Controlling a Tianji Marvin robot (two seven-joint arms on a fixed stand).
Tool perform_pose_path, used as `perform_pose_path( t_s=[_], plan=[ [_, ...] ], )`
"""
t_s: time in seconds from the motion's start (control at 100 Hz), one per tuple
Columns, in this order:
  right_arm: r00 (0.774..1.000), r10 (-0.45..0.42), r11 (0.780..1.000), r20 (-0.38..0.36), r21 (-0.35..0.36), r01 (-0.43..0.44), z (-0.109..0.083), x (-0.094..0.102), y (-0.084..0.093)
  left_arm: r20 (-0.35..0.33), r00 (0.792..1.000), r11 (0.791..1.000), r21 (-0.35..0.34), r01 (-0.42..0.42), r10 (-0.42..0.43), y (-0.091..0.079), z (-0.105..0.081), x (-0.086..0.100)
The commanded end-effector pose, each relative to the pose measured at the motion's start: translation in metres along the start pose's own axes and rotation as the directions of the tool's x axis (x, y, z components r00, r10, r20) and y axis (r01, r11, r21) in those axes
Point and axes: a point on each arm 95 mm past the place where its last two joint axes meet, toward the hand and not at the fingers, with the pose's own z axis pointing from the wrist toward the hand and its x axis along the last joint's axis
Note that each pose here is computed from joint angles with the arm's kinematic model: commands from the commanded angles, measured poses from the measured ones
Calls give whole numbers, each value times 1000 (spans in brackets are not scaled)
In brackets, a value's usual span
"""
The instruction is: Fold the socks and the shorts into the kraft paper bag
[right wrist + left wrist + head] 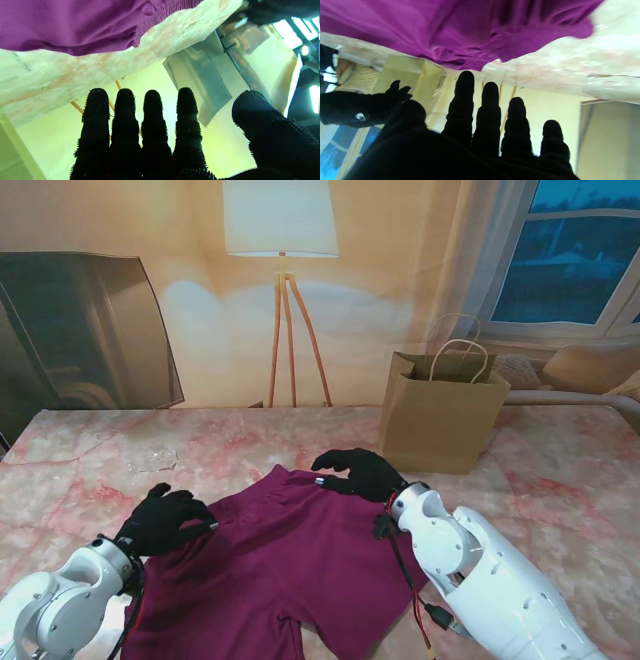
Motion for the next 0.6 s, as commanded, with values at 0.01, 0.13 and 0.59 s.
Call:
perform_pose_path(
  t_s=[0.01,0.13,0.59],
  plan=[
    [1000,4,999,25,53,-6,-21,-13,-21,-58,998,1000,17,2,-1,-9,18,11],
    [999,8,996,41,91,-11,-47,-17,-33,-114,993,999,-43,14,-18,-7,46,23],
    [992,75,971,105,217,-97,-100,-21,-77,-124,991,967,-253,13,-46,19,107,17]
  ],
)
